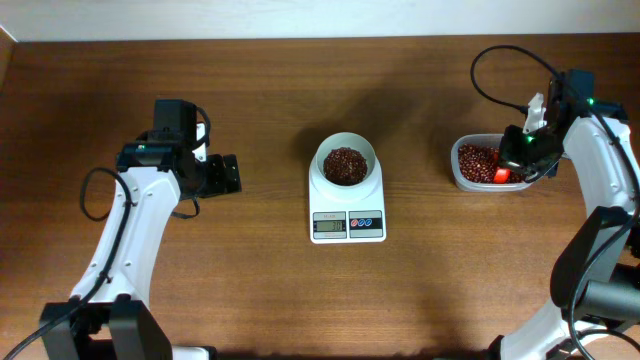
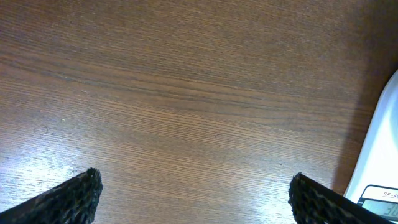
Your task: Scoop item into bowl and weigh 50g on scale
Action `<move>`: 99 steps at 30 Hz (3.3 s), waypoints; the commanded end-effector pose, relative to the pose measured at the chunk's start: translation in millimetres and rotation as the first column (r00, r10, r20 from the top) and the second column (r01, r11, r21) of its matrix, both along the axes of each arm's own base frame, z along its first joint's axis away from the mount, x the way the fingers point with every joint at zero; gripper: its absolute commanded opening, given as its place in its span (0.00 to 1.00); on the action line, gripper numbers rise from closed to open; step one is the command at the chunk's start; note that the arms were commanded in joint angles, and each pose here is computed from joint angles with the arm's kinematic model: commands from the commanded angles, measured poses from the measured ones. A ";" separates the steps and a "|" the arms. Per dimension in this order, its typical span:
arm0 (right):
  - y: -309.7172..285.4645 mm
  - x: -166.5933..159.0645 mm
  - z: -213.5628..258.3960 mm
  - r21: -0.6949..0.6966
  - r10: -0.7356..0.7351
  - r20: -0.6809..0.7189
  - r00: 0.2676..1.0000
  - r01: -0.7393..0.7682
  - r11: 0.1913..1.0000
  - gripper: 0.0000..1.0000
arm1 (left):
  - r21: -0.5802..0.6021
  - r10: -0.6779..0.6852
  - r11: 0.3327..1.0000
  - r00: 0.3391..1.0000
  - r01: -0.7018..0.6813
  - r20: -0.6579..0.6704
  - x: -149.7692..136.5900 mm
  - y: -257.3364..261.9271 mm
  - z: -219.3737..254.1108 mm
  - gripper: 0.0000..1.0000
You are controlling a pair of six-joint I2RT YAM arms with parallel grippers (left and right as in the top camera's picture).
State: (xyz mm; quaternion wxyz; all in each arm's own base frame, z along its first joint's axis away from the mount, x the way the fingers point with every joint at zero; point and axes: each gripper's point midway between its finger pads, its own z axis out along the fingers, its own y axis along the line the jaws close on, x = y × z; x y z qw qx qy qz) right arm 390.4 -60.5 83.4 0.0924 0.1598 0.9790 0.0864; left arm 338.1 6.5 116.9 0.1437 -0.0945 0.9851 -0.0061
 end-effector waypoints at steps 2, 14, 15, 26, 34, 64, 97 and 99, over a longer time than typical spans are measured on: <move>2.1 -2.5 -14.4 -0.024 0.005 -0.031 1.000 -0.006 1.000 0.04 | 0.006 -0.006 1.000 1.000 0.006 0.014 3.4 1.4 4.7 0.99; 16.7 -1.0 -22.2 0.141 -0.004 0.014 1.000 0.002 0.990 0.04 | 0.006 -0.005 1.000 1.000 0.005 0.014 3.4 1.5 4.7 0.99; 20.6 0.1 -20.2 0.172 -0.003 0.023 1.000 -0.001 0.985 0.04 | 0.006 -0.006 1.000 1.000 0.006 0.014 3.4 1.4 4.7 0.99; 23.6 3.1 -8.0 0.317 -0.009 0.082 0.997 -0.017 0.948 0.04 | 0.006 -0.006 1.000 1.000 0.006 0.014 3.4 1.4 4.7 0.99; 7.5 -5.0 -0.3 0.407 -0.070 0.084 0.994 0.030 0.913 0.04 | 0.006 -0.006 1.000 1.000 0.006 0.014 3.4 1.4 4.7 0.99; -41.4 -15.4 32.3 0.507 -0.200 0.119 0.973 0.114 0.855 0.04 | 0.006 -0.006 1.000 1.000 0.006 0.014 3.5 1.4 4.8 0.99; -12.0 -9.7 80.6 0.680 -0.172 0.206 0.963 -0.014 0.733 0.04 | 0.006 -0.006 1.000 1.000 0.006 0.014 3.4 1.4 4.7 0.99; -3.0 -11.8 87.0 0.702 -0.146 0.232 0.962 -0.061 0.710 0.04 | 0.006 -0.006 1.000 1.000 0.006 0.014 3.4 1.4 4.7 0.99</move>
